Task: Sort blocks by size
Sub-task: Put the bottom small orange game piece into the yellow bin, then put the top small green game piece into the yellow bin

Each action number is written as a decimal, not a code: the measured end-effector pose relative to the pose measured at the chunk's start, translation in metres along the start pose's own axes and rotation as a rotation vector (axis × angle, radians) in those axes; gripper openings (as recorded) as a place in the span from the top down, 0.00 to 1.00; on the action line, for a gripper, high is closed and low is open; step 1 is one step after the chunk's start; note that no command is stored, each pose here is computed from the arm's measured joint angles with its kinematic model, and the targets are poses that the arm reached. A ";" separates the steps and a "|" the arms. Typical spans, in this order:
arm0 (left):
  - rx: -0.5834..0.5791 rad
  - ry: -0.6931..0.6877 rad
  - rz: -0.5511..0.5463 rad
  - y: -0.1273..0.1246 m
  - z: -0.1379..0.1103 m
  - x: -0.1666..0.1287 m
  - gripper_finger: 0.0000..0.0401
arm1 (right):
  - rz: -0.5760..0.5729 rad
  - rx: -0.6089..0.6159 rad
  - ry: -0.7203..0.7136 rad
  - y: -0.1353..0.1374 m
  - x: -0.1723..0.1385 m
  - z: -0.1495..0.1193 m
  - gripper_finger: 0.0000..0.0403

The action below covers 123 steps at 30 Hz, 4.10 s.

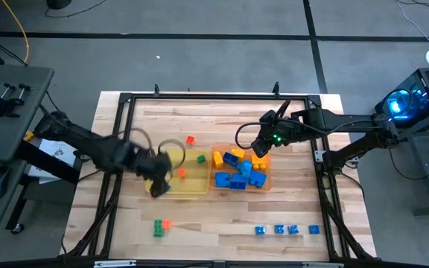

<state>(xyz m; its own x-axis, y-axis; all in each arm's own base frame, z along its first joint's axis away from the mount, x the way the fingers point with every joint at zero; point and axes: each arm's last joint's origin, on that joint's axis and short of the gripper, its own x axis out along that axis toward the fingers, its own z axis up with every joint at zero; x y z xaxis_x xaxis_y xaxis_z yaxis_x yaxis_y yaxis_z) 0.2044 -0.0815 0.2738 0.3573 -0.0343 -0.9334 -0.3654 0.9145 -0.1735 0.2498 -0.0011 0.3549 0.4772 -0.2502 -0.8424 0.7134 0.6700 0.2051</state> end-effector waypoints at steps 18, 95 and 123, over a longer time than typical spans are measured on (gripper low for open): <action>0.781 -0.075 0.095 -0.142 -0.077 0.091 0.38 | 0.017 -0.028 0.021 0.000 0.000 -0.001 0.46; -0.713 0.131 0.165 -0.108 -0.081 0.055 0.38 | -0.020 -0.107 -0.010 -0.001 0.000 0.000 0.46; -0.964 0.164 0.328 -0.126 -0.094 0.135 0.44 | -0.015 -0.107 -0.007 -0.001 0.000 0.000 0.46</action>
<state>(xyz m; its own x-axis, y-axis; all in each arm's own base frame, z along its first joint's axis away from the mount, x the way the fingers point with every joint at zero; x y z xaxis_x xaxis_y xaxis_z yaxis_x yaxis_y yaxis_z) 0.2173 -0.2390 0.1404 0.0209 0.0380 -0.9991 -0.9836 0.1798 -0.0138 0.2492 -0.0016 0.3548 0.4704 -0.2656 -0.8415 0.6619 0.7369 0.1374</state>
